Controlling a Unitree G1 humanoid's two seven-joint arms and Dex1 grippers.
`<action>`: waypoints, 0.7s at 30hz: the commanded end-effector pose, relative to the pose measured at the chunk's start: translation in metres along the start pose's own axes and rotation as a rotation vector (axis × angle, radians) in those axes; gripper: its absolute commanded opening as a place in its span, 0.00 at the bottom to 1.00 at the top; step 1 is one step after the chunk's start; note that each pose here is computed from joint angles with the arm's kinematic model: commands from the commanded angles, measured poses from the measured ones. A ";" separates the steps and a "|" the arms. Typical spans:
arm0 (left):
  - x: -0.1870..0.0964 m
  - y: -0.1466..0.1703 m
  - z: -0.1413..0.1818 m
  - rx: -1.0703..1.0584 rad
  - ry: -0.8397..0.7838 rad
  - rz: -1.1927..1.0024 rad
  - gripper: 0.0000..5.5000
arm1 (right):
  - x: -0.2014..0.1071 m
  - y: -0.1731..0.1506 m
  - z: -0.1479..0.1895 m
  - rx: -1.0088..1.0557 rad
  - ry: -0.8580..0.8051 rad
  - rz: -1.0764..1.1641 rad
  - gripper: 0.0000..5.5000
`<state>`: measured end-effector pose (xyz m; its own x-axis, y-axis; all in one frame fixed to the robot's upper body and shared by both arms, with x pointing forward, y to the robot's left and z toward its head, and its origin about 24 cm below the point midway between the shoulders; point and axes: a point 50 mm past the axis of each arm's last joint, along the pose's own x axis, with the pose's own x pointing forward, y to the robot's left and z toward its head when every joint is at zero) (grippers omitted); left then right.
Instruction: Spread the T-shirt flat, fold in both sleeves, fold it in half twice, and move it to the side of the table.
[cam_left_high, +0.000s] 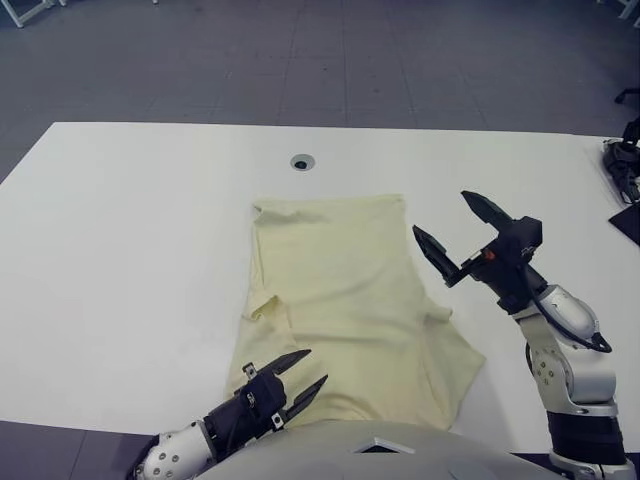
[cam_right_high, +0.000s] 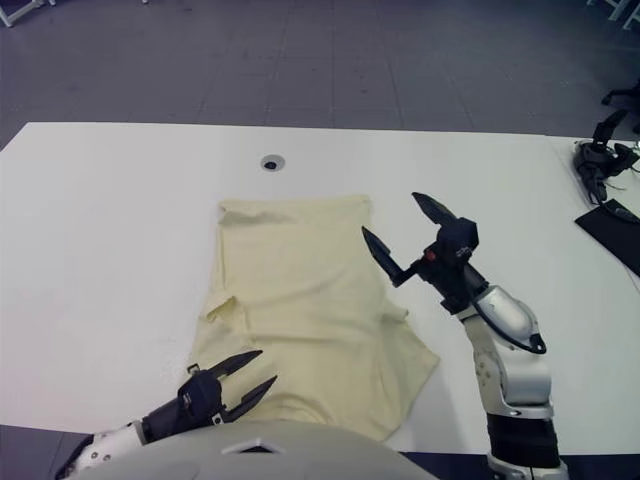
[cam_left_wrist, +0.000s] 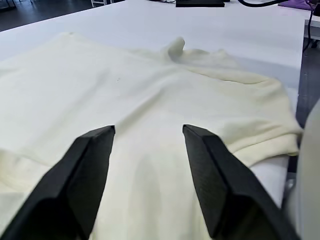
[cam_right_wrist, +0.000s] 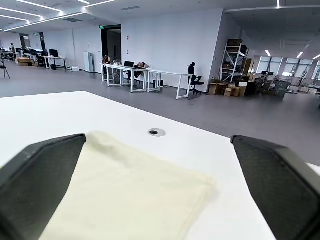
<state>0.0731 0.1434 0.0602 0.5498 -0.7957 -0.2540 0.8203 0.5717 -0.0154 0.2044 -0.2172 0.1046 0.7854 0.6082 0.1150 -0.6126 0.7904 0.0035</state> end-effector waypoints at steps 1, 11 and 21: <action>-0.005 0.022 0.026 -0.064 -0.115 0.054 0.58 | -0.028 -0.013 0.003 0.122 0.023 0.018 0.98; -0.048 0.106 0.063 -0.130 -0.390 0.622 0.86 | -0.111 -0.016 -0.018 0.311 0.352 0.207 0.98; -0.060 0.123 0.062 -0.057 -0.336 0.841 0.98 | -0.132 -0.011 -0.035 0.178 0.658 0.334 0.90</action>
<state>0.1512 0.2490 0.1367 0.9837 -0.1381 0.1148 0.1405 0.9900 -0.0126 0.1135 -0.3026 0.0574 0.4508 0.7802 -0.4336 -0.7739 0.5837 0.2456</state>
